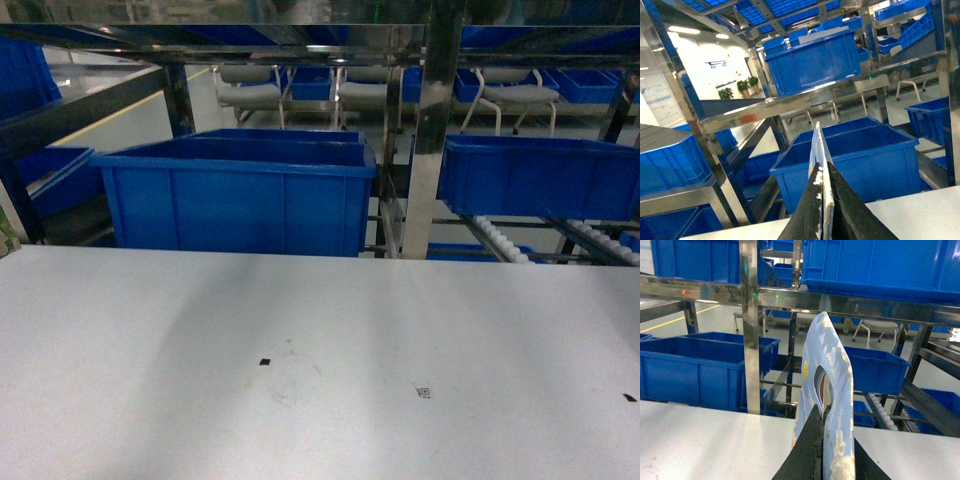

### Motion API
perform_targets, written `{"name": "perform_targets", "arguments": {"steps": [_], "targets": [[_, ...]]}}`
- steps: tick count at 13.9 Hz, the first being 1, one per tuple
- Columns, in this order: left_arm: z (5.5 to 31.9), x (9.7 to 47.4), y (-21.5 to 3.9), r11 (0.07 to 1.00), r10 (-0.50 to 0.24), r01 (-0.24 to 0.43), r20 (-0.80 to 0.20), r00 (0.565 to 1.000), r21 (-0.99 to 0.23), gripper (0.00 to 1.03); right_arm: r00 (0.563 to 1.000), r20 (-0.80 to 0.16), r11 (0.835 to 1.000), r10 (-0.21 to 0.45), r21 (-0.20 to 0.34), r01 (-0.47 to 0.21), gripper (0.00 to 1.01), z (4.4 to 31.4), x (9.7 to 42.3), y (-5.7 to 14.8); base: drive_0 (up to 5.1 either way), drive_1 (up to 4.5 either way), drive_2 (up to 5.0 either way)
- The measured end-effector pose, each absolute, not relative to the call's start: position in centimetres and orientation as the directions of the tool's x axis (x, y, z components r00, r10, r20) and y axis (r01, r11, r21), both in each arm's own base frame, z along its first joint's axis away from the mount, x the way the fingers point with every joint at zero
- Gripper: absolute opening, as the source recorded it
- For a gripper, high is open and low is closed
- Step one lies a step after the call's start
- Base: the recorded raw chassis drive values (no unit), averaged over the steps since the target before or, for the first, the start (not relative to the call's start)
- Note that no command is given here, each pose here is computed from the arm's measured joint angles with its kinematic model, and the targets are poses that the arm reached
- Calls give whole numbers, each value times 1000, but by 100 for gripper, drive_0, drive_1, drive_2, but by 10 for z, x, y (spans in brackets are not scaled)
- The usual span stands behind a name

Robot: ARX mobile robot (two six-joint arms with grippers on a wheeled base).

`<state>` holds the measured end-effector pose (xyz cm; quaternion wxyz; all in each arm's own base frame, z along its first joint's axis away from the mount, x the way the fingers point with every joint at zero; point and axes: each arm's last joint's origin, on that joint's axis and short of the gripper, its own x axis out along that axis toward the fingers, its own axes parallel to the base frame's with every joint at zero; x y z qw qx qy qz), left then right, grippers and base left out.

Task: Move flower gift bag to table near conveyor

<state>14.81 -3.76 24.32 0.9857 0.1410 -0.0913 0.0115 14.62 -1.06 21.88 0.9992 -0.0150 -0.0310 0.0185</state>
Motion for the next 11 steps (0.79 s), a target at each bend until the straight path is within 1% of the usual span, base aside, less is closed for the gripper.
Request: {"name": "perform_targets", "arguments": {"steps": [1,2,3,4,8,11], "targets": [[243,148,-38,960,-3,-48,183,983,276,2,997,59,998,51,-37,-49,2,215,157,-11,0,0,0],[243,148,-38,960,-3,-49,184,983,276,2,998,37,998,45,-42,-44,2,207,169,-14,0,0,0],[243,148,-38,960,-3,-48,183,983,276,2,1000,-10,999,29,-37,-29,2,192,191,-22,0,0,0],[243,148,-38,960,-3,-48,183,983,276,2,998,-31,998,55,-42,-56,2,180,206,-23,0,0,0],[243,148,-38,960,-2,-49,183,983,276,2,991,-90,995,94,-29,-97,2,157,231,-24,0,0,0],[243,148,-38,960,-3,-48,183,983,276,2,990,-107,995,89,-26,-92,2,153,243,-25,0,0,0]]}}
